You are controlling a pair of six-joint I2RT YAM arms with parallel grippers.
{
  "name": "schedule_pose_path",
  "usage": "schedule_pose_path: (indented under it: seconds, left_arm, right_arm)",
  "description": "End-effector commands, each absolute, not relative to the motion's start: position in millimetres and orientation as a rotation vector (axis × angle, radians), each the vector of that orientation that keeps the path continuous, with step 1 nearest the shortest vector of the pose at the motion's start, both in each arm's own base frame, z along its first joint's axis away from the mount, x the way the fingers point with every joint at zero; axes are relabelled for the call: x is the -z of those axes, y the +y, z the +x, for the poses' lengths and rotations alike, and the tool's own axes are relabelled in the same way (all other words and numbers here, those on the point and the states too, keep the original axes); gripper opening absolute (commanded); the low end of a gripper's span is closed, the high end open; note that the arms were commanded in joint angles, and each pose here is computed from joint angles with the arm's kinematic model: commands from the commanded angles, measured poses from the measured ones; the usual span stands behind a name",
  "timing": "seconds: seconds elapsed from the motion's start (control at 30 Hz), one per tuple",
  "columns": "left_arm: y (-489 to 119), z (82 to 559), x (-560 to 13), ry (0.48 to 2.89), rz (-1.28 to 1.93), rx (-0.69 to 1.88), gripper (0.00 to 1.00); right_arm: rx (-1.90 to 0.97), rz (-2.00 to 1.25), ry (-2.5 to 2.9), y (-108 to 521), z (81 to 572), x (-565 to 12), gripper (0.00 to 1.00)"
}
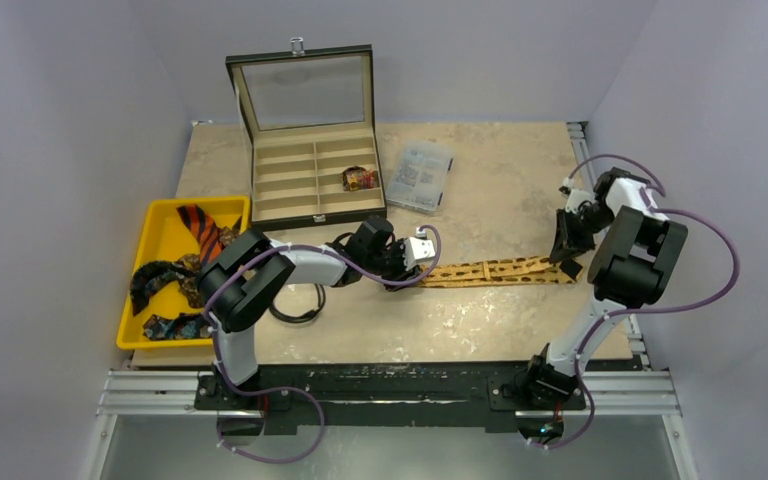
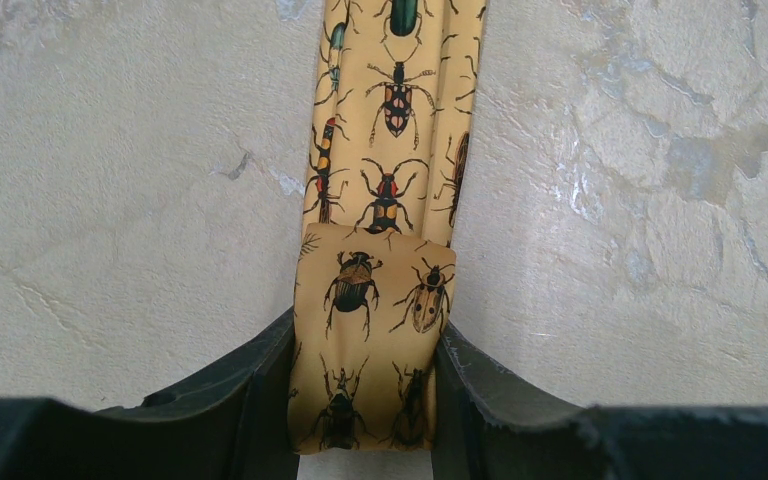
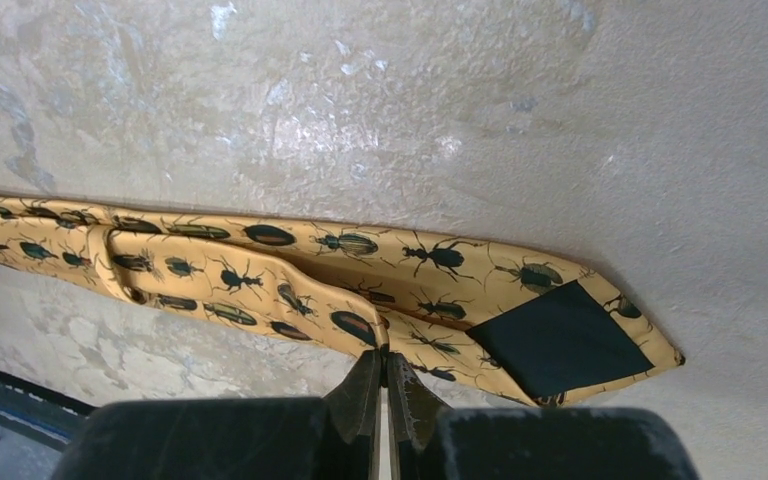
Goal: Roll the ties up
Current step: Roll the tie at the center of the board.
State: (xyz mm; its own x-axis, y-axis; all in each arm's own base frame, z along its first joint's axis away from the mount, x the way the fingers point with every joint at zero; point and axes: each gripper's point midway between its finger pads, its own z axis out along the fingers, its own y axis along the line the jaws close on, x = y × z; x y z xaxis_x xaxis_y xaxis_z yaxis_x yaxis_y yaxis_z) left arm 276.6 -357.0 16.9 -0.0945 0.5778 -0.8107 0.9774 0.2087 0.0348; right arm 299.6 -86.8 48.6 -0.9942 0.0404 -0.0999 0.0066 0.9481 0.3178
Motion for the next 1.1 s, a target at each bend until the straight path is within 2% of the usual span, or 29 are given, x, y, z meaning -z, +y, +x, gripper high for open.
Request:
schedule_pose_path:
  seconds: [0.0, 0.17, 0.37, 0.7, 1.07]
  left_arm:
    - [-307, 257, 46, 2.045, 1.523, 0.558, 0.18]
    - [-305, 254, 48, 2.046, 1.538, 0.556, 0.17]
    - [-307, 257, 47, 2.027, 1.55, 0.559, 0.17]
    - [-347, 278, 30, 1.987, 1.512, 0.643, 0.15]
    - [-321, 267, 28, 2.032, 1.473, 0.635, 0.14]
  right_arm:
    - [-0.368, 0.015, 3.03, -98, 288, -45, 0.0]
    - [-0.207, 0.036, 3.024, -123, 305, -19, 0.0]
    - [-0.178, 0.068, 2.999, -132, 325, -3, 0.0]
    - [-0.068, 0.042, 3.014, -156, 335, 10, 0.0]
    - [-0.078, -0.025, 2.993, -162, 351, 13, 0.0]
